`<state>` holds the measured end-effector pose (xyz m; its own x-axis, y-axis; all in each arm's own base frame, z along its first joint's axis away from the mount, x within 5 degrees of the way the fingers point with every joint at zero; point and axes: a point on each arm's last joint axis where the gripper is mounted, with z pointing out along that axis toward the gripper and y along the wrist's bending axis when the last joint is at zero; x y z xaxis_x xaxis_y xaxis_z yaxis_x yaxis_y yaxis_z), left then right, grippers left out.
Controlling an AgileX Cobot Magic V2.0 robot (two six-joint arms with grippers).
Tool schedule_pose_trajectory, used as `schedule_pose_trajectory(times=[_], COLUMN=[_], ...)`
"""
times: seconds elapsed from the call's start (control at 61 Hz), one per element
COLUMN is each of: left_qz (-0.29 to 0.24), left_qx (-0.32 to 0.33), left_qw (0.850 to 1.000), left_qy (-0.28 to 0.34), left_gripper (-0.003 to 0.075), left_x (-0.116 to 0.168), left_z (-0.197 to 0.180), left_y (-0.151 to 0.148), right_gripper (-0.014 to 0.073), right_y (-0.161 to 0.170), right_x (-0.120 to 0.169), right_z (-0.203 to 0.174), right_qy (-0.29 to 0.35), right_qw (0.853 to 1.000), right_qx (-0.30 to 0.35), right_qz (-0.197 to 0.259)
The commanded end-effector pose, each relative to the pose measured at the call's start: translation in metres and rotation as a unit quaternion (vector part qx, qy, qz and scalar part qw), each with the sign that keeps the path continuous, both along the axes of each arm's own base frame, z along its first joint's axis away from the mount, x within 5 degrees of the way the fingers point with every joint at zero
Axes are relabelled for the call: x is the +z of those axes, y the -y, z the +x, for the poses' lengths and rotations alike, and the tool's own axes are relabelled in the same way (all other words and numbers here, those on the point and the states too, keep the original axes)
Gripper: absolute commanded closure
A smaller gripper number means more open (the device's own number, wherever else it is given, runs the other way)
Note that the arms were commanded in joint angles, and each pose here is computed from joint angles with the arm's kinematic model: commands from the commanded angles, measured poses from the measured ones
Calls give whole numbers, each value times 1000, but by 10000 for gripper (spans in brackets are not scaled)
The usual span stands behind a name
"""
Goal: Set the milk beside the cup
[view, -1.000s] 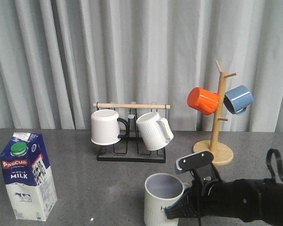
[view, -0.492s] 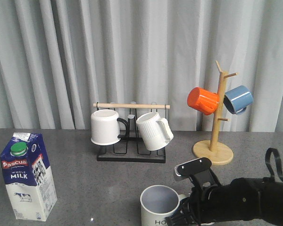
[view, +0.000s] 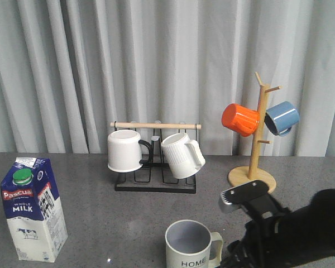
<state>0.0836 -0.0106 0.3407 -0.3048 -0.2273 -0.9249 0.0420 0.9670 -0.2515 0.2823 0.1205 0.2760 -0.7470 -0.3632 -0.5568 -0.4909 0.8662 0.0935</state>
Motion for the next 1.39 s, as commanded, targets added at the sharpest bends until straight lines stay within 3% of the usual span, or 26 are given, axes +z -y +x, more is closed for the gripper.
schedule_pose_trajectory(times=[0.0, 0.148, 0.295, 0.574, 0.787, 0.951, 1.066, 1.148, 1.377], left_qz=[-7, -7, -6, -5, 14, 45, 87, 103, 103], left_qx=[5, 5, 3, -12, -27, -63, -103, -119, -117], left_qw=[999, 999, 1000, 999, 998, 990, 975, 970, 977], left_qy=[40, 37, 29, -46, -48, -115, -176, -186, -148], left_gripper=[343, 343, 343, 320, 179, 104, 105, 110, 133], left_x=[15, 14, 13, 5, 55, 93, 115, 133, 163], left_z=[2, 2, 2, 10, 31, 59, 81, 101, 125], left_y=[-1, -1, 0, 2, 3, 6, 7, 8, 8], right_gripper=[300, 435, 611, 603, 600, 600, 600, 600, 600], right_y=[8, 23, 39, 64, 73, 74, 74, 74, 74], right_x=[43, 53, 38, 6, -2, -2, -2, -2, -3], right_z=[-26, -74, -121, -173, -183, -182, -182, -182, -183], right_qy=[45, 65, 92, 142, 153, 156, 156, 156, 151], right_qw=[999, 997, 994, 989, 988, 988, 988, 988, 988], right_qx=[7, 28, 27, 23, 5, 6, 6, 6, -1], right_qz=[23, 33, 56, 30, 13, 1, 1, 1, 6])
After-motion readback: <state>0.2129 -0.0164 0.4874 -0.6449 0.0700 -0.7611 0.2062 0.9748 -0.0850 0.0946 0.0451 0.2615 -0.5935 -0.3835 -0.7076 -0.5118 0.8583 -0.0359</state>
